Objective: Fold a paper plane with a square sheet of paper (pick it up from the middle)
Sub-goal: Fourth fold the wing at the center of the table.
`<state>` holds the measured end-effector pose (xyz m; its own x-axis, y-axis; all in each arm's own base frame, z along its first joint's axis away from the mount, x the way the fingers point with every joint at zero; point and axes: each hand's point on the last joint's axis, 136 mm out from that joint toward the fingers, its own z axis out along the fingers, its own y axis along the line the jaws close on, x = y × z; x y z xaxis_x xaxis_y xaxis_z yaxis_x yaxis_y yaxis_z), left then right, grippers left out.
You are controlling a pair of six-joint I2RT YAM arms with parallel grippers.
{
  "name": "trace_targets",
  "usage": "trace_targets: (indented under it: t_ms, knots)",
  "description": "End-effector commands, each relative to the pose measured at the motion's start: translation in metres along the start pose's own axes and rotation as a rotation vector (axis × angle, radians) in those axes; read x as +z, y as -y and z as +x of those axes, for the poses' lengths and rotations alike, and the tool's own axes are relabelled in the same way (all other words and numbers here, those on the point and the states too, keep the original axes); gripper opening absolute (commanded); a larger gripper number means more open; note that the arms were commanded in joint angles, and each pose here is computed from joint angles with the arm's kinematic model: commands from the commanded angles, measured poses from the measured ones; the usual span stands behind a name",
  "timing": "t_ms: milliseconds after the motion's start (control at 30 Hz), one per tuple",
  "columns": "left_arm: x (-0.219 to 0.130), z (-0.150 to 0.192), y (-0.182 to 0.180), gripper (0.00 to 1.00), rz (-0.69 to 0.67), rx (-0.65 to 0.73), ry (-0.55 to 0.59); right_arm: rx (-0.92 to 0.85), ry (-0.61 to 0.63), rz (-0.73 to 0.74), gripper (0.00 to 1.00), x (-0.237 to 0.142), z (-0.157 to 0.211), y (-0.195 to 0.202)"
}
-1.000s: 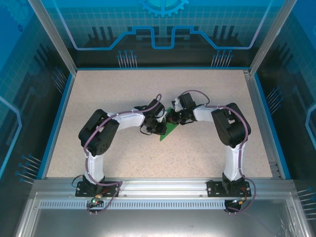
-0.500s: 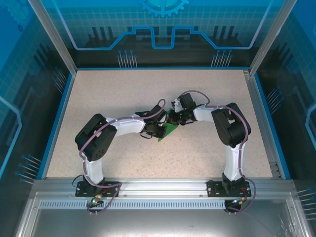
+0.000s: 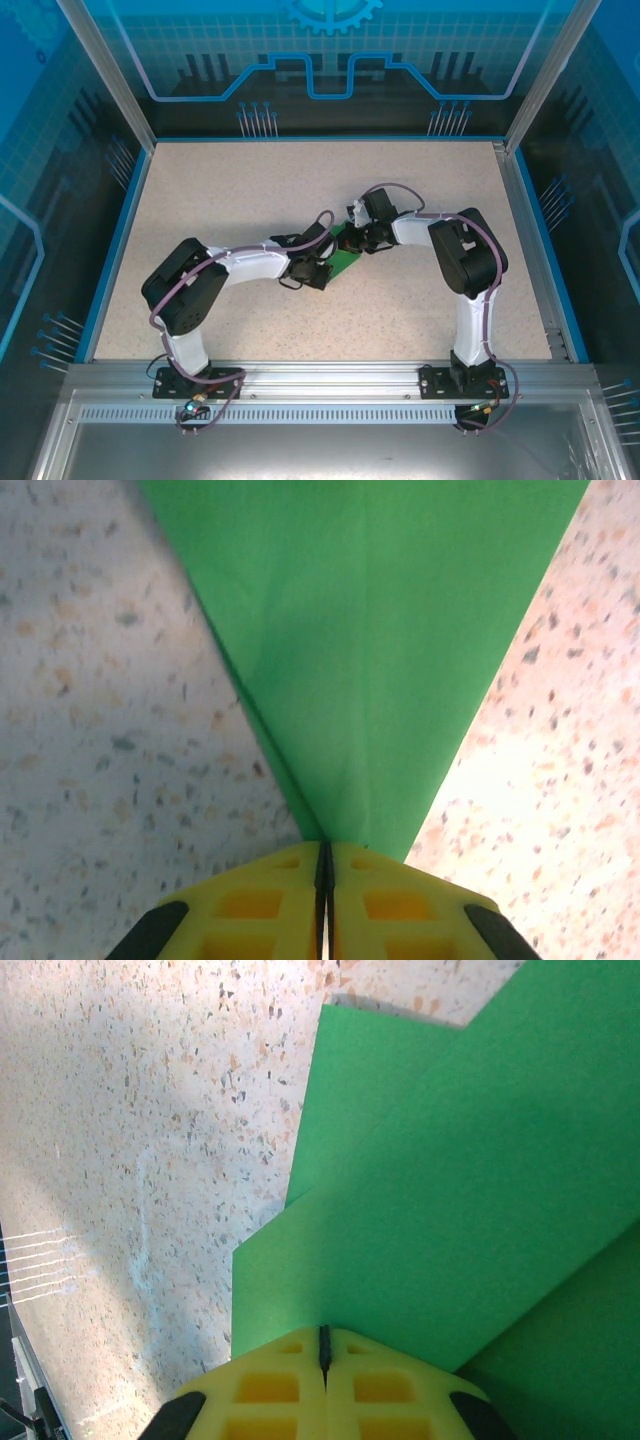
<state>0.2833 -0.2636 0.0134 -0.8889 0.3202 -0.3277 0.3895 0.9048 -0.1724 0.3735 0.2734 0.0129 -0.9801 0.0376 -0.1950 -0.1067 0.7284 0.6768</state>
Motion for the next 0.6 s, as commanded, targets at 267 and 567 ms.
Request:
trace_targets:
  t_ms: [267, 567]
  knots:
    - [-0.002, 0.056, -0.017, 0.11, -0.07, -0.014, -0.158, 0.046, -0.037, 0.114, 0.03, 0.006, 0.011, 0.041]
    - [-0.035, 0.022, 0.01, 0.16, 0.084, -0.093, -0.054, 0.034, -0.041, 0.088, 0.02, 0.004, 0.011, 0.033]
